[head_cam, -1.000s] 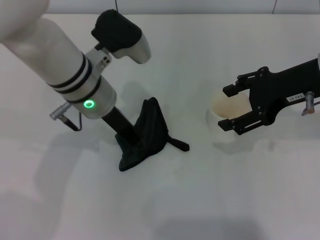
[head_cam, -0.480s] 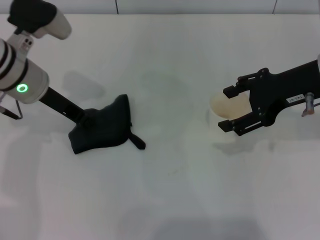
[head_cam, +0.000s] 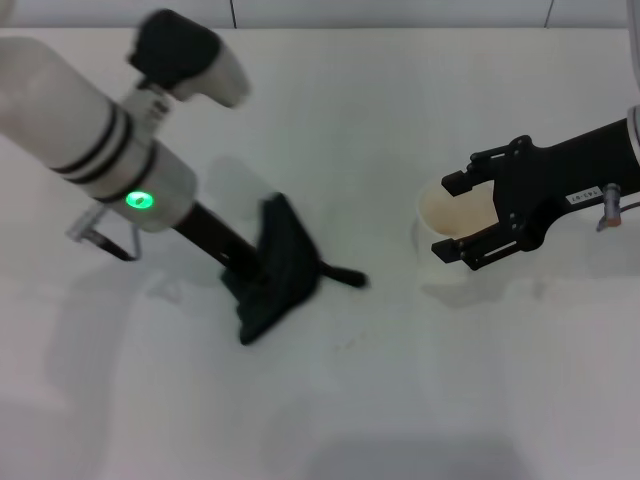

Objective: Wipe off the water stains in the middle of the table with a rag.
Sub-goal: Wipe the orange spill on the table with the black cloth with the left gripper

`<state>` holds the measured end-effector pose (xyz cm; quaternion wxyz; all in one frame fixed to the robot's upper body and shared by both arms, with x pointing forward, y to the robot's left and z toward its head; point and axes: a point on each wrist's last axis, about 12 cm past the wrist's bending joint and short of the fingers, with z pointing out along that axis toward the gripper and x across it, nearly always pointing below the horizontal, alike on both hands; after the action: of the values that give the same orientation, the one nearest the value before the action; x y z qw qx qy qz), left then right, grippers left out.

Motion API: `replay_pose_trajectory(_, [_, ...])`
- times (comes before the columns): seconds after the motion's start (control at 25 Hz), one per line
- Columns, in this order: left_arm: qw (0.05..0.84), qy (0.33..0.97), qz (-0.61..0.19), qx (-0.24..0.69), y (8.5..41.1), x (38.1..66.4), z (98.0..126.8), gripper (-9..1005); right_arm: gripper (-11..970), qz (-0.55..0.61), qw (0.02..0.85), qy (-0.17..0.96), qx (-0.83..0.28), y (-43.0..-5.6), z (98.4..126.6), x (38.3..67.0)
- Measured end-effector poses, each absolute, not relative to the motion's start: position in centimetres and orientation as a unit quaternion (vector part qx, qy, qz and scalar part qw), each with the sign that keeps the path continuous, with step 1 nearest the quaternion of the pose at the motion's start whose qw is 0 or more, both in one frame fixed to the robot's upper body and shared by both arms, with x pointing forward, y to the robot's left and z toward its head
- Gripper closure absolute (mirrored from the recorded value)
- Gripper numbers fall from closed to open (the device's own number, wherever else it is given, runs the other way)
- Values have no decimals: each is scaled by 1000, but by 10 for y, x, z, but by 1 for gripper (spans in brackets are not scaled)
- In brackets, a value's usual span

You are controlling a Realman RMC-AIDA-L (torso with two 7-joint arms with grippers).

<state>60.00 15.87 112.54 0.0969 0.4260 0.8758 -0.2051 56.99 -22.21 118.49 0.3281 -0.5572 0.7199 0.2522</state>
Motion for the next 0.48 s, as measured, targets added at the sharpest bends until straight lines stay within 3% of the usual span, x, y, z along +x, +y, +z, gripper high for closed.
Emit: replay_pose_trajectory(0.48, [85,847,-223,475,109,581,1121,937,132,253,329,716,-561,-219,1186,571])
